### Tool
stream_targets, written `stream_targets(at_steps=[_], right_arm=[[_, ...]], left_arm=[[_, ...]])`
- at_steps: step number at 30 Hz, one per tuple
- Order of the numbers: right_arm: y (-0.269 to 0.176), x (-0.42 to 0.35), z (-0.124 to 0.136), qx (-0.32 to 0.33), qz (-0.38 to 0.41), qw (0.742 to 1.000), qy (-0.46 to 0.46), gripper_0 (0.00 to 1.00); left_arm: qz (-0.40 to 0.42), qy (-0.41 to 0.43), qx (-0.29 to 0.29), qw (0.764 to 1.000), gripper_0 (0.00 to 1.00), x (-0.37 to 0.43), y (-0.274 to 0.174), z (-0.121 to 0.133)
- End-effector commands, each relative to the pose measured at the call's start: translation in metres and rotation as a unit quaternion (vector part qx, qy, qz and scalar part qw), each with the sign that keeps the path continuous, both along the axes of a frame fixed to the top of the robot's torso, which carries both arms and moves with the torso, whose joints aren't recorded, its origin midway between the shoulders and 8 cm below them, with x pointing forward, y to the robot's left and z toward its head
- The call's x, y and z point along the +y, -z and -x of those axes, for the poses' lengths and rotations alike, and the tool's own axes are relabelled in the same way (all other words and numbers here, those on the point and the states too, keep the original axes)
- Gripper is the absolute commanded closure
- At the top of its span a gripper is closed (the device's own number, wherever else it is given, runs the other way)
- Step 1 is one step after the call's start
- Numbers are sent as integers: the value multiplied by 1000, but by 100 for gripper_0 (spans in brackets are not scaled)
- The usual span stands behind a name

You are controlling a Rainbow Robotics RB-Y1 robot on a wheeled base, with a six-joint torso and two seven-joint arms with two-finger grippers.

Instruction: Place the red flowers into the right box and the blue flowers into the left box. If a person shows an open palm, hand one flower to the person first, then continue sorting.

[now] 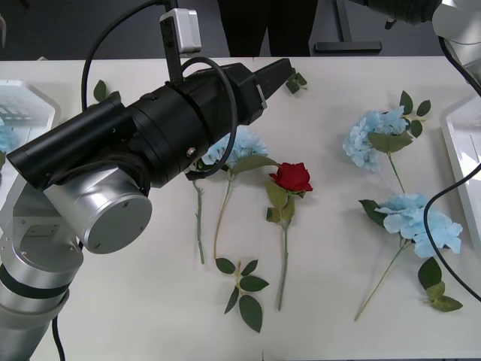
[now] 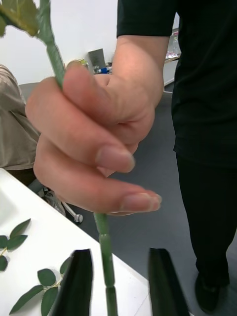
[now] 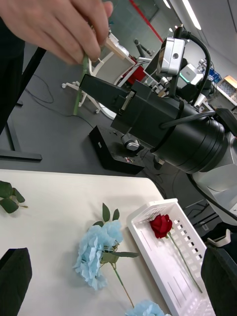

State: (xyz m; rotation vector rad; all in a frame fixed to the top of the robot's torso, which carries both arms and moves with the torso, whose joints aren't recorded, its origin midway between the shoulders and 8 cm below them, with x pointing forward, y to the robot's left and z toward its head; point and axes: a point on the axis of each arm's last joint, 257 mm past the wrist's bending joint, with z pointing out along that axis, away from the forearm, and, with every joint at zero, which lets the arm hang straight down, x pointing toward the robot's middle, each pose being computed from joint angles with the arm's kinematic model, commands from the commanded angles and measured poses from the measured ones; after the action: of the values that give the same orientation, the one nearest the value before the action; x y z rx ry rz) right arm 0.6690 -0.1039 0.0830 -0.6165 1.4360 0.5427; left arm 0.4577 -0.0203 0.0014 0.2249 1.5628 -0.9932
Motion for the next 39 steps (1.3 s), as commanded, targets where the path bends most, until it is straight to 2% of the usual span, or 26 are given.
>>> stream_targets(at_steps=[1,3,11,17,22,27,33,37,39], right_arm=[[-36,26,7,-47,16,999,-17,4],[-34,27,8,-46,20,999,-21,0],[-15,19,16,-20,56,997,-42,0],[51,-19,23,82,123,987,-61,0],[113,-61,40,204,184,961,-43,0],[150,-117,60,289,246,925,1,0],[184,-192,92,361,302,880,65,0],[206,-230,112,380,323,861,100,0],[217,-248,120,385,342,850,113,0]], left_arm=[[-4,14,-38,999,0,-13,-24,9],[-4,14,-38,999,0,-13,-24,9],[-4,14,-38,999,0,-13,-24,9],[-4,14,-38,999,0,-13,-24,9],[-4,14,-38,999,0,-13,-24,9],[-4,14,-38,999,0,-13,-24,9],[-10,13,-28,999,0,-13,-13,6],[-27,5,-31,999,0,3,-17,3],[-54,4,-5,999,0,17,-10,6]])
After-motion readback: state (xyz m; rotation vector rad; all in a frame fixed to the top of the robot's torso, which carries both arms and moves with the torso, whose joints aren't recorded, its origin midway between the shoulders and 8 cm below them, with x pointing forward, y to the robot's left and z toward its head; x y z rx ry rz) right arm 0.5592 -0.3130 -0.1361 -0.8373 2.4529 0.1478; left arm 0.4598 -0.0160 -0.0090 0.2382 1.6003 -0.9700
